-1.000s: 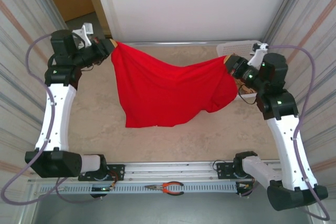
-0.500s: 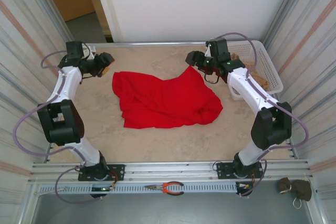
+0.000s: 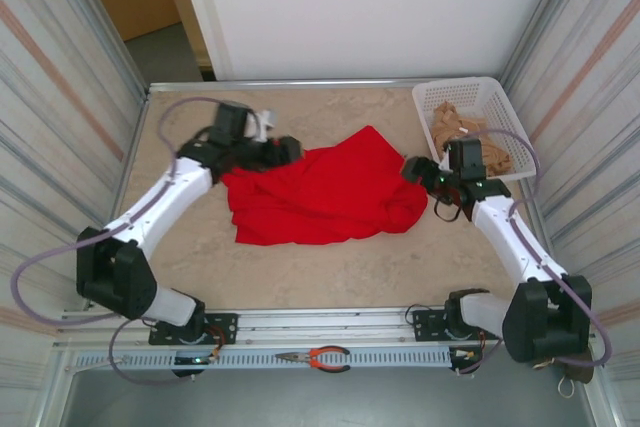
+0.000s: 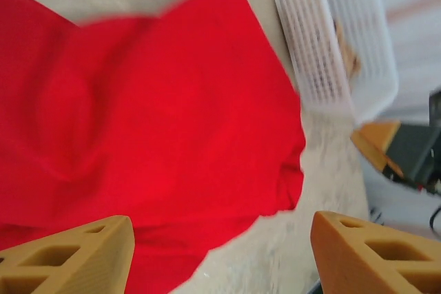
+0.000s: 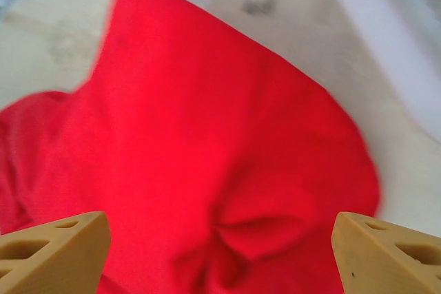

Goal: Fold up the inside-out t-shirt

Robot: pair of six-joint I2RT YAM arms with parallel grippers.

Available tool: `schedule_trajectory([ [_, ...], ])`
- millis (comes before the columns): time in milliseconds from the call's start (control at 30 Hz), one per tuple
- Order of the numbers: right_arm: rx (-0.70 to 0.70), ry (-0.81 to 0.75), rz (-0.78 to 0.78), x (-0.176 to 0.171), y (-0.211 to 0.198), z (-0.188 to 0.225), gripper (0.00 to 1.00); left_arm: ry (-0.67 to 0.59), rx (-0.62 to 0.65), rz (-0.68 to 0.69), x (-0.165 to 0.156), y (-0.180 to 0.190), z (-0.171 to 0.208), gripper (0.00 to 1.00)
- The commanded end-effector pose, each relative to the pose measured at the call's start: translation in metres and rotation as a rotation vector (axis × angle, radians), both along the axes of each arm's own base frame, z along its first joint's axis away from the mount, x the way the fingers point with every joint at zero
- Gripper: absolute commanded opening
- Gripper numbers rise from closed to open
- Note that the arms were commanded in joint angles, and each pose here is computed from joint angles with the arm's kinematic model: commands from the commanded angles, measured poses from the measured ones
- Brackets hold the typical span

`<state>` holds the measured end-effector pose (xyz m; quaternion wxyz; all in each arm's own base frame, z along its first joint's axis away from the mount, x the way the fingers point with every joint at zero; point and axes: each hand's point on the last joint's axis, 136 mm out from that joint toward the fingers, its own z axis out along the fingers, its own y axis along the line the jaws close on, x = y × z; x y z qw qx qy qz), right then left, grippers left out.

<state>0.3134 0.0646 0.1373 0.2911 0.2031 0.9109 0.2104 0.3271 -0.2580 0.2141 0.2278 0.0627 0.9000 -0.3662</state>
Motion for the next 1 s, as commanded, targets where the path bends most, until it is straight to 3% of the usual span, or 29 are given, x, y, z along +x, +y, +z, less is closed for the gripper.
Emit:
schedule_trajectory([
  [0, 0.017, -0.010, -0.016, -0.018, -0.013, -0.001, 0.84, -0.086, 0.162, -0.096, -0.004, -0.047, -0.023, 0.69],
  [167, 0.051, -0.021, -0.070, -0.035, -0.022, 0.003, 0.90, -0.168, 0.340, -0.295, -0.009, -0.128, -0.061, 0.70],
  [267, 0.054, -0.032, -0.107, -0.041, -0.028, 0.006, 0.96, -0.218, 0.446, -0.361, -0.003, -0.158, -0.083, 0.71],
  [433, 0.018, -0.026, -0.180, -0.049, -0.044, 0.011, 1.00, -0.220, 0.544, -0.397, 0.010, -0.178, -0.118, 0.71],
  [733, 0.065, 0.012, -0.151, -0.056, -0.036, 0.001, 1.00, -0.200, 0.556, -0.423, 0.023, -0.200, -0.146, 0.69],
  [800, 0.093, 0.015, -0.132, -0.056, -0.030, -0.003, 1.00, -0.194, 0.551, -0.426, 0.024, -0.203, -0.149, 0.54],
  [900, 0.155, 0.010, -0.085, -0.055, -0.017, -0.007, 0.92, -0.196, 0.533, -0.404, 0.027, -0.200, -0.143, 0.05],
  [967, 0.192, 0.008, -0.046, -0.053, -0.006, -0.008, 0.87, -0.207, 0.507, -0.375, 0.028, -0.191, -0.129, 0.00],
])
